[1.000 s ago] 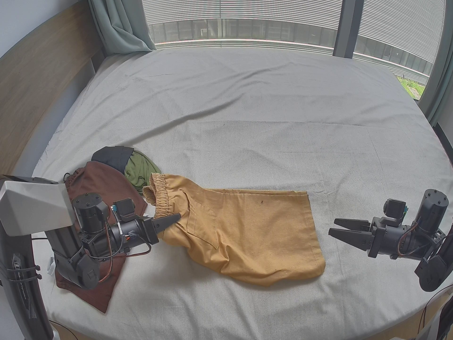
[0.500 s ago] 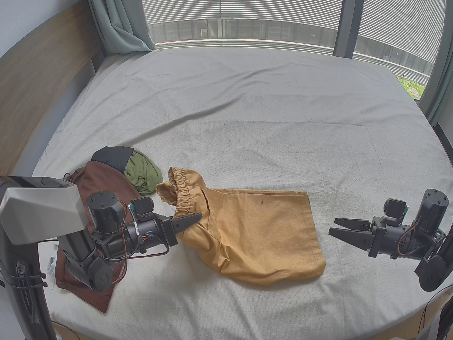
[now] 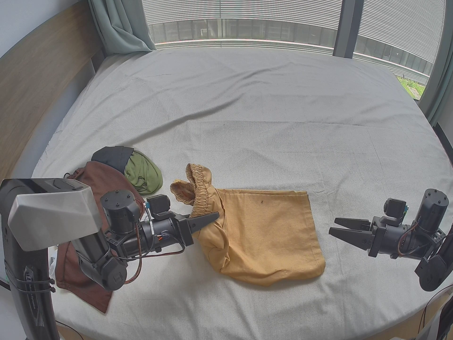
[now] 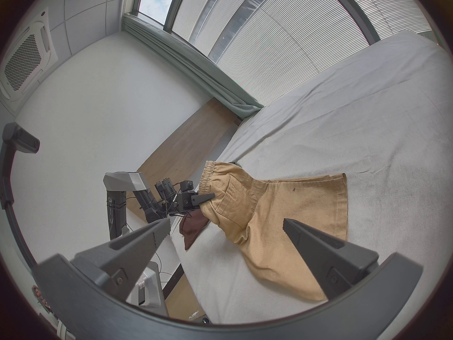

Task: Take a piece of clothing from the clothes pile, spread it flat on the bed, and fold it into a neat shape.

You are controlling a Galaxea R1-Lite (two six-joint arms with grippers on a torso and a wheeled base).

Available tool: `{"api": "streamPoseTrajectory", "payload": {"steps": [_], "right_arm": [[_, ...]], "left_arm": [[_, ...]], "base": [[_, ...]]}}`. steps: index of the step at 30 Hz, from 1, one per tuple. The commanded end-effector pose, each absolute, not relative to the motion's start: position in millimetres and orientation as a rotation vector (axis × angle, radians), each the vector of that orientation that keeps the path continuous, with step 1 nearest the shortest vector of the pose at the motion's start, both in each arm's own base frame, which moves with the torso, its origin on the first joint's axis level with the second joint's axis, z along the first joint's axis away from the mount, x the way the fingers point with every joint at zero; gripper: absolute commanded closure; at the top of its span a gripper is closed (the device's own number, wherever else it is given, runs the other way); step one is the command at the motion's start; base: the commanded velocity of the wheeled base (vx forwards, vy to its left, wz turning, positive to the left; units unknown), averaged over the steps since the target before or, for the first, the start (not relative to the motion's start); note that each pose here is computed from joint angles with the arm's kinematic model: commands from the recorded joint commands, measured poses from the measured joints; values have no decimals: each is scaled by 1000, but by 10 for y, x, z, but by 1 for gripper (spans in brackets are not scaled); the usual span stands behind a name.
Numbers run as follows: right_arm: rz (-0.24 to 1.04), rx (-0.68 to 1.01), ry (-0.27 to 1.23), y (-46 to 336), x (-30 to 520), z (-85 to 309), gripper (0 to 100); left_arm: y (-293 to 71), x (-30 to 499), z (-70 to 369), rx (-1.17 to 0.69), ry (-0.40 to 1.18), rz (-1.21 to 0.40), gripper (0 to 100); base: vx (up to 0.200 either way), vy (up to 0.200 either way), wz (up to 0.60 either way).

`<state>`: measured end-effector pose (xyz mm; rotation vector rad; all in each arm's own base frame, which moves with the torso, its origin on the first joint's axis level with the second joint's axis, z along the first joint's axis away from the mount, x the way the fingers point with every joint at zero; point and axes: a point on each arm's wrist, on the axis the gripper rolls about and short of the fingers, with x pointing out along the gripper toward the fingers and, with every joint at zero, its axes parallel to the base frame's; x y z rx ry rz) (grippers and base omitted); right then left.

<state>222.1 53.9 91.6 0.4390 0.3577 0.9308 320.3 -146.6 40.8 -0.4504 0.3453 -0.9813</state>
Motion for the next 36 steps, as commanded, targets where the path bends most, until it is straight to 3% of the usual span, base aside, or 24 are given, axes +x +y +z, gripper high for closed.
{"api": "streamPoseTrajectory", "payload": {"steps": [1, 36], "right_arm": [[932, 439, 358, 544, 2221, 916, 0], [930, 436, 341, 538, 2270, 937, 0]], "left_arm": [[-1583, 3189, 409, -463, 352, -1011, 100], [-2373, 3138, 16, -503, 454, -1180, 100]], "base": [[0, 0, 0], [0, 0, 0]]}}
